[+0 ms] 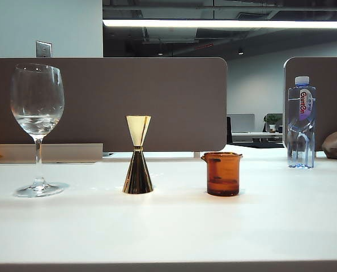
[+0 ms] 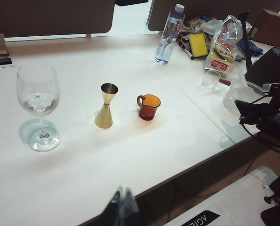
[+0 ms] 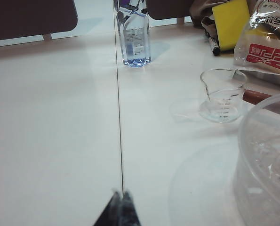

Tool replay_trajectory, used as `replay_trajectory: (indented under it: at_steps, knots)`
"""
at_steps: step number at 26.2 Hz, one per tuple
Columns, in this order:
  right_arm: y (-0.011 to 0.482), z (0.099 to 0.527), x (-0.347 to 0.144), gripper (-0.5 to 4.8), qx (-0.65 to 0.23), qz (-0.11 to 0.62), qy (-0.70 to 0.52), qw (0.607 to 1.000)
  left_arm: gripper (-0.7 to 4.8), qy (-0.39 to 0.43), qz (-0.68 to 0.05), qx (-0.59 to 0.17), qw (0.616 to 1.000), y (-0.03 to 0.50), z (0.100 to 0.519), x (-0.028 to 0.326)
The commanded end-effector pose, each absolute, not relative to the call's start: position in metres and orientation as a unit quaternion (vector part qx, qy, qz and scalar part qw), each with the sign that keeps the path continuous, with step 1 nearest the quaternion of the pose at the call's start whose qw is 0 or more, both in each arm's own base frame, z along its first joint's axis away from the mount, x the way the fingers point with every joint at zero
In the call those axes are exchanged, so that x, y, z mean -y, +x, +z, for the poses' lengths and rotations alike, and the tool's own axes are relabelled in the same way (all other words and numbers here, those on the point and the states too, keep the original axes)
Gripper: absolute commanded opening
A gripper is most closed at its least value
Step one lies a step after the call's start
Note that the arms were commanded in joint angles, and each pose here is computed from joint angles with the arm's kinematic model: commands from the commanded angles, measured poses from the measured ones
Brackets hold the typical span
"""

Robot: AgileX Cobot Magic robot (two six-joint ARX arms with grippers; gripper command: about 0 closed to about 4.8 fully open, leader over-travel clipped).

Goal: Pick up the small amber measuring cup and pour the water in it into the jigger, then pick up the jigger and pour the water in it into the wine glass.

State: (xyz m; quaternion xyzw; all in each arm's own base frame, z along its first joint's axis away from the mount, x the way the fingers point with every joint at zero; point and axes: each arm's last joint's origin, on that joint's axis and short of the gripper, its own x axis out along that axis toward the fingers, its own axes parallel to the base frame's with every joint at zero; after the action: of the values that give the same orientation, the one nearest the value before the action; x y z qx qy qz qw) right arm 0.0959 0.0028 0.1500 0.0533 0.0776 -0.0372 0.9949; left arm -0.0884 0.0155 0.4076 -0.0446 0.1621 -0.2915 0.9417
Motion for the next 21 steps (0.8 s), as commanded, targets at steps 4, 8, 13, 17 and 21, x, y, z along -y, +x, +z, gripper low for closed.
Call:
replay_trajectory:
  at_steps: [4,8,13,17,21]
  knots:
    - [0.096,0.149,-0.003,-0.04,-0.074,-0.038,0.057,0.995,-0.02,-0.045,-0.293,-0.164,0.941,-0.089,0.407,-0.016]
    - [0.093,0.166,-0.003,-0.04,-0.064,-0.033,0.059,0.996,-0.02,-0.045,-0.293,-0.164,0.941,-0.089,0.407,-0.016]
    - [0.072,0.232,-0.001,-0.04,0.021,-0.027,0.081,0.996,-0.02,-0.045,-0.293,-0.164,0.941,-0.089,0.407,-0.016]
    - [0.048,0.271,0.000,-0.04,0.044,-0.011,0.107,0.993,-0.02,-0.045,-0.293,-0.164,0.941,-0.089,0.407,-0.016]
    - [0.030,0.295,-0.002,-0.04,-0.013,0.026,0.093,0.995,-0.02,-0.045,-0.293,-0.164,0.941,-0.089,0.407,-0.015]
